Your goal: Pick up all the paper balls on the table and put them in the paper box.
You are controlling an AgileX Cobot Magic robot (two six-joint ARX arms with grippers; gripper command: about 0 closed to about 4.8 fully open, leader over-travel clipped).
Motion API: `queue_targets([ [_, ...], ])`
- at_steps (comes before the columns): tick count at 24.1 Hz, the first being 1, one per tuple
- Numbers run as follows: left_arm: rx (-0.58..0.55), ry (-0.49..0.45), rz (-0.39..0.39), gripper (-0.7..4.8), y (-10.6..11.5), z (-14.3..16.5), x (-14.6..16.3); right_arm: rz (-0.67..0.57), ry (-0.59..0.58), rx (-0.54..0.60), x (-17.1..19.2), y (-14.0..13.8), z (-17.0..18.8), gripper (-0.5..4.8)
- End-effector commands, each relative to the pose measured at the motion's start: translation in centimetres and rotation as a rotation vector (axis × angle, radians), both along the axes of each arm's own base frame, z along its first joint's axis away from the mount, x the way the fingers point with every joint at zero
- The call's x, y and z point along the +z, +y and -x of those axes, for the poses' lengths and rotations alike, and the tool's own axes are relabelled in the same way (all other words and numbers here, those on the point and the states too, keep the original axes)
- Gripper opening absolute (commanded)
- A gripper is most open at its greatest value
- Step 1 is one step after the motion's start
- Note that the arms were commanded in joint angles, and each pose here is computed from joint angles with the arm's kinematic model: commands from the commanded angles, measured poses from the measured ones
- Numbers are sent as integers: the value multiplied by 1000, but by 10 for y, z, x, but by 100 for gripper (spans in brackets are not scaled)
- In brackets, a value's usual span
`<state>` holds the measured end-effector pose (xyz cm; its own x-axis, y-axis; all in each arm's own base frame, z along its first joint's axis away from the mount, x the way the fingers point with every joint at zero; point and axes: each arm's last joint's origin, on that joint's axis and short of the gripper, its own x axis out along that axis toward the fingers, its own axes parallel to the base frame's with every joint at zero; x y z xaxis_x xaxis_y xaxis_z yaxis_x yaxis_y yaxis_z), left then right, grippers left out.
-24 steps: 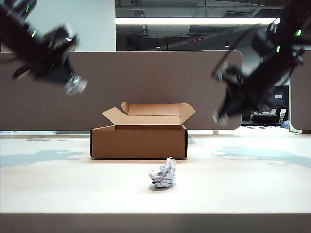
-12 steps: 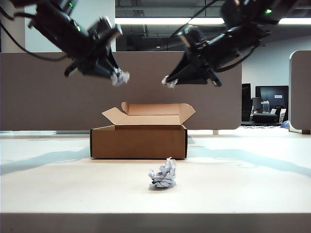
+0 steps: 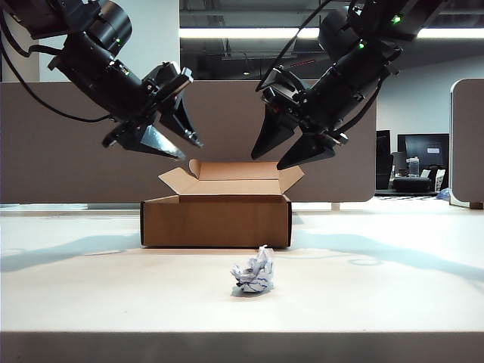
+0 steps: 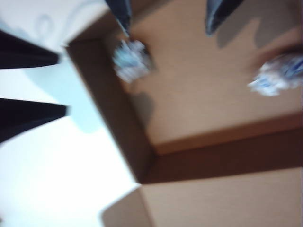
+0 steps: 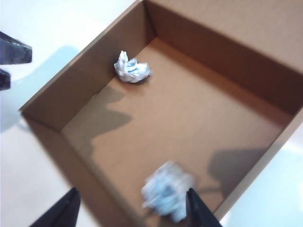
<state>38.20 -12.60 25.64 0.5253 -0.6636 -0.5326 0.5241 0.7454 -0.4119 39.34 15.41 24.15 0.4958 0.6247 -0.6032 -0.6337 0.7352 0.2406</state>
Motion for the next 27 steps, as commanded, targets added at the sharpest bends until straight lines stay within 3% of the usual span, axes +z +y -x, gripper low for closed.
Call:
queue_targets([
  [1,-75,9,33,183,0,6,7,-21,61,46,10,-2,11,321],
  [3,-93,12,11,179,1,11,11,-12,77,43,16,-4,17,340],
  [7,-108,8,-122,179,11,38,32,22,29,30,49,-8,40,366],
  [13,-100,11,-275,174,25,75,57,202,-18,72,71,9,80,366],
  [15,-103,11,-309,174,33,101,68,372,1,84,64,33,102,366],
  [17,-106,5,-313,174,37,113,71,438,-7,76,57,42,110,366],
  [19,-103,-21,-304,174,45,142,79,448,91,31,35,55,124,371],
  [27,-66,-51,-272,174,63,203,79,509,260,6,-20,58,145,393],
])
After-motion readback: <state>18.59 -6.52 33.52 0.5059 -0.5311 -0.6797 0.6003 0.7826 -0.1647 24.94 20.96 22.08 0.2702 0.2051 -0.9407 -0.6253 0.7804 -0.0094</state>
